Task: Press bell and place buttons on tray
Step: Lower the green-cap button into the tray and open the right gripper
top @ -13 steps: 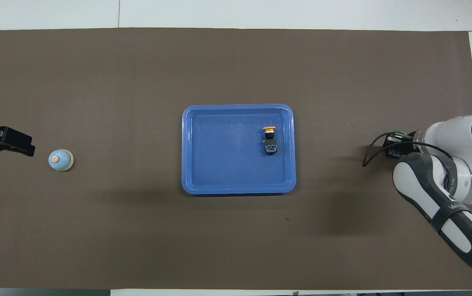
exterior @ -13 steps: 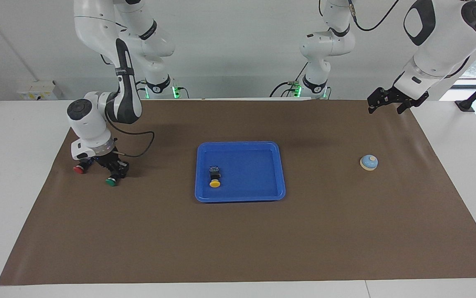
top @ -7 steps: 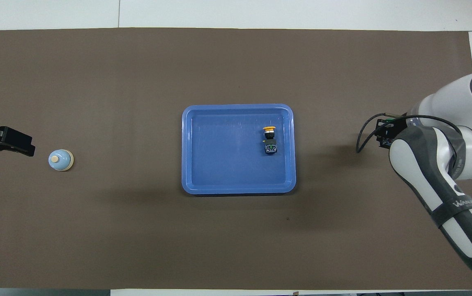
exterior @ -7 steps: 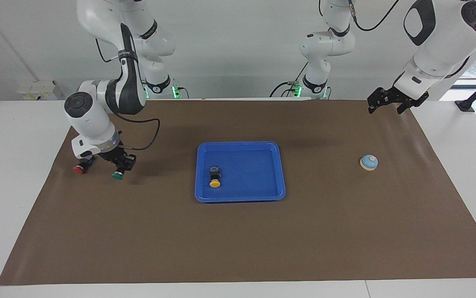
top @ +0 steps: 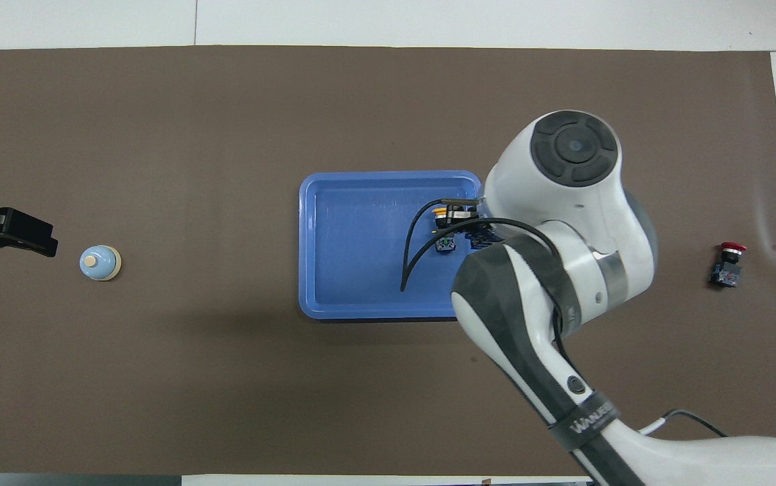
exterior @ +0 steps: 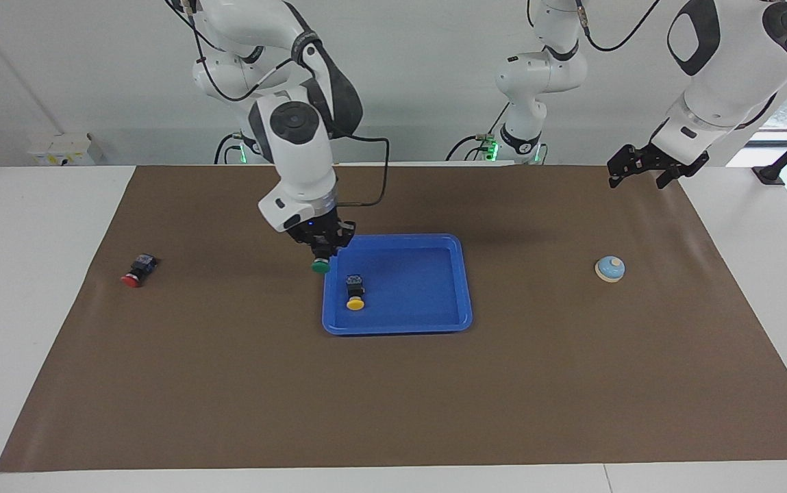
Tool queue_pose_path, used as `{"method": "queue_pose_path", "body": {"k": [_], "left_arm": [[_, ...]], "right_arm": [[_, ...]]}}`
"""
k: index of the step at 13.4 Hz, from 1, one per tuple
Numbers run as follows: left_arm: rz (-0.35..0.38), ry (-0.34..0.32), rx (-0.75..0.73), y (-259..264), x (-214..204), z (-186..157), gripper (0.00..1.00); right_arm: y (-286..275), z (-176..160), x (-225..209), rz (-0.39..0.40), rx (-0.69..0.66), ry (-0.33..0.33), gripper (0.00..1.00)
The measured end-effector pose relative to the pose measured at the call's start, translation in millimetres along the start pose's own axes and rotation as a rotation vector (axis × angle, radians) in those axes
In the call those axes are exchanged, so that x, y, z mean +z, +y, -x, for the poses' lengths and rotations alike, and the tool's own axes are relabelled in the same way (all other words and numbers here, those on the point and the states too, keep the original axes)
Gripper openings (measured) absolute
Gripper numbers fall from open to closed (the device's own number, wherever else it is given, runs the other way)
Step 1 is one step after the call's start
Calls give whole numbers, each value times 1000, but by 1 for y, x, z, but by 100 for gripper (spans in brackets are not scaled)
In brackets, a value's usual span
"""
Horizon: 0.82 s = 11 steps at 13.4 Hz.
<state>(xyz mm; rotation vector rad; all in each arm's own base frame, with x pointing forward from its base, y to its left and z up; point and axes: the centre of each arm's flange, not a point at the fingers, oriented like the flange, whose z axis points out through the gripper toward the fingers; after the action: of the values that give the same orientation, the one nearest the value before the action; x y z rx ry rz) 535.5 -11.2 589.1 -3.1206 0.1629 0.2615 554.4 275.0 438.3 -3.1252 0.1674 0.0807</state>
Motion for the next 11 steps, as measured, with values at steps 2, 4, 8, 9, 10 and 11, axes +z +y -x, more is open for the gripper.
{"method": "queue_pose_path", "body": {"k": [2, 4, 8, 9, 10, 11], "left_arm": [[0, 0, 0, 0, 0, 0, 100], [0, 0, 0, 0, 0, 0, 100], [0, 0, 0, 0, 0, 0, 100], [0, 0, 0, 0, 0, 0, 100], [0, 0, 0, 0, 0, 0, 100], [0, 0, 0, 0, 0, 0, 100]], "right_arm": [[-37, 7, 16, -2, -56, -3, 41], [-68, 8, 45, -20, -95, 14, 41], [-90, 1, 106, -33, -124, 29, 41], [-94, 1, 118, -39, -130, 37, 41], [-95, 2, 126, -43, -133, 42, 41], [-96, 4, 130, -42, -135, 41, 41]]}}
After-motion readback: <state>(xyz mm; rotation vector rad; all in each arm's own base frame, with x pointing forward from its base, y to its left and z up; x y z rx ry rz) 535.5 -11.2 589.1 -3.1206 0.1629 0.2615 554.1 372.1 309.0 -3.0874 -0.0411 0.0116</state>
